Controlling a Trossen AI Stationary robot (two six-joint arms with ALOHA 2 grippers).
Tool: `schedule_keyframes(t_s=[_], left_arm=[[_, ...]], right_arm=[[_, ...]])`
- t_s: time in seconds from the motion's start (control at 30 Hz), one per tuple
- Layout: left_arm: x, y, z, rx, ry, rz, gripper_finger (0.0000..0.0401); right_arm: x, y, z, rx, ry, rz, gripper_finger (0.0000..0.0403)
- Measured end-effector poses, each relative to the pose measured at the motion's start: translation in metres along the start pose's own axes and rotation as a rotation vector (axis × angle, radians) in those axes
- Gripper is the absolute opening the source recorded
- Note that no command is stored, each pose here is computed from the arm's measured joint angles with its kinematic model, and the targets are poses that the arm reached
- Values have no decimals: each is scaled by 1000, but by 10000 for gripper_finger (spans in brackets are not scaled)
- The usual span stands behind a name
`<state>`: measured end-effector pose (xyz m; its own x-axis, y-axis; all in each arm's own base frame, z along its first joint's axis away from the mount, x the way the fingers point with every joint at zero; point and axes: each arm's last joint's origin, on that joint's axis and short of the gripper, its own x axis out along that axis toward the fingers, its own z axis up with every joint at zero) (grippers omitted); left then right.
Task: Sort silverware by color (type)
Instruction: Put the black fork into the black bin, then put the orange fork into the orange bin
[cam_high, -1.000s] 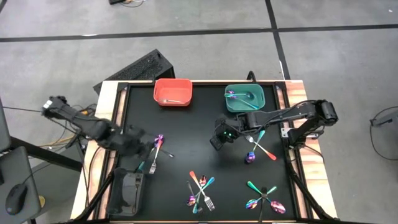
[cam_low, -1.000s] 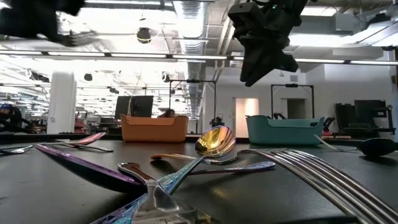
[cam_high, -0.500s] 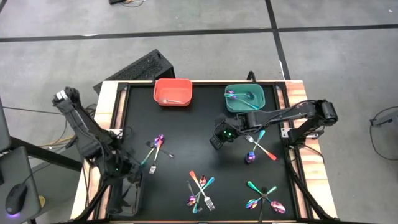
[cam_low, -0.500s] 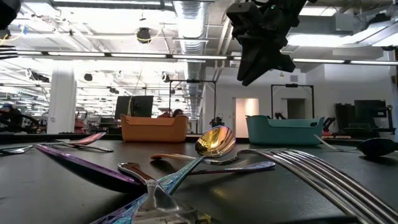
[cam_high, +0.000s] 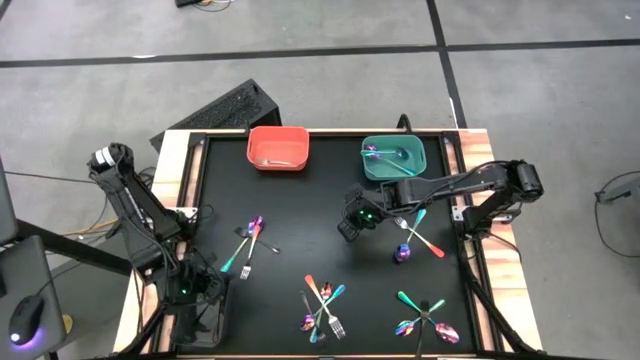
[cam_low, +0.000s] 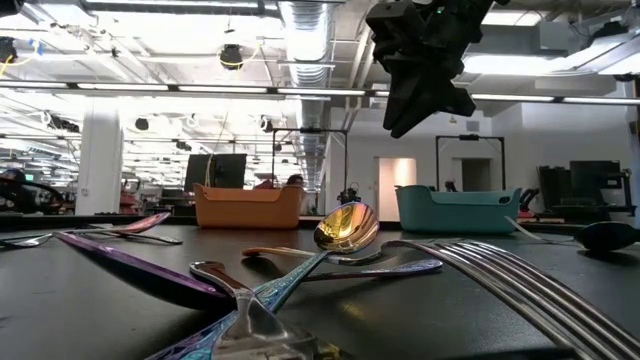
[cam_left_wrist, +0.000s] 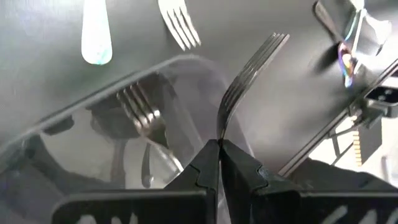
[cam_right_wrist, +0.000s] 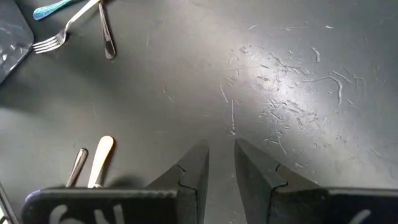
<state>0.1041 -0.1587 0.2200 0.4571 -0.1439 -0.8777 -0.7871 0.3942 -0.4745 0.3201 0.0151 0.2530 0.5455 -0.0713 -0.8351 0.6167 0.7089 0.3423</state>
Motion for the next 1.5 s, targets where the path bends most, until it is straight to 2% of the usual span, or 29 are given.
schedule_keyframes(t_s=[0.2, 0.47, 0.67, 0.93, 1.03, 1.13, 1.33, 1.5], left_arm=[[1, -1, 2, -45, 6, 13, 18], [0, -2, 4, -79, 34, 27, 121], [-12, -3, 16, -68, 22, -45, 170], [-37, -4, 49, -21, -208, -255, 174], [-43, -4, 60, 5, -280, -282, 173], [-44, -5, 70, 56, -316, -273, 173], [-42, -13, 87, 161, -339, -255, 173], [-38, -24, 104, 245, -357, -271, 173]], right_arm=[[0, 0, 0, 9, -1, 1, 95], [0, 0, 0, 15, -1, 1, 95], [0, 1, 0, 38, 17, 17, 95], [-1, 6, -7, 43, 37, 27, 95], [-2, 9, -13, 33, 64, 34, 95], [-4, 8, -21, 5, 159, 30, 95], [-18, -7, -43, -43, 353, -127, 95], [-34, -20, -50, -15, 425, -251, 95]])
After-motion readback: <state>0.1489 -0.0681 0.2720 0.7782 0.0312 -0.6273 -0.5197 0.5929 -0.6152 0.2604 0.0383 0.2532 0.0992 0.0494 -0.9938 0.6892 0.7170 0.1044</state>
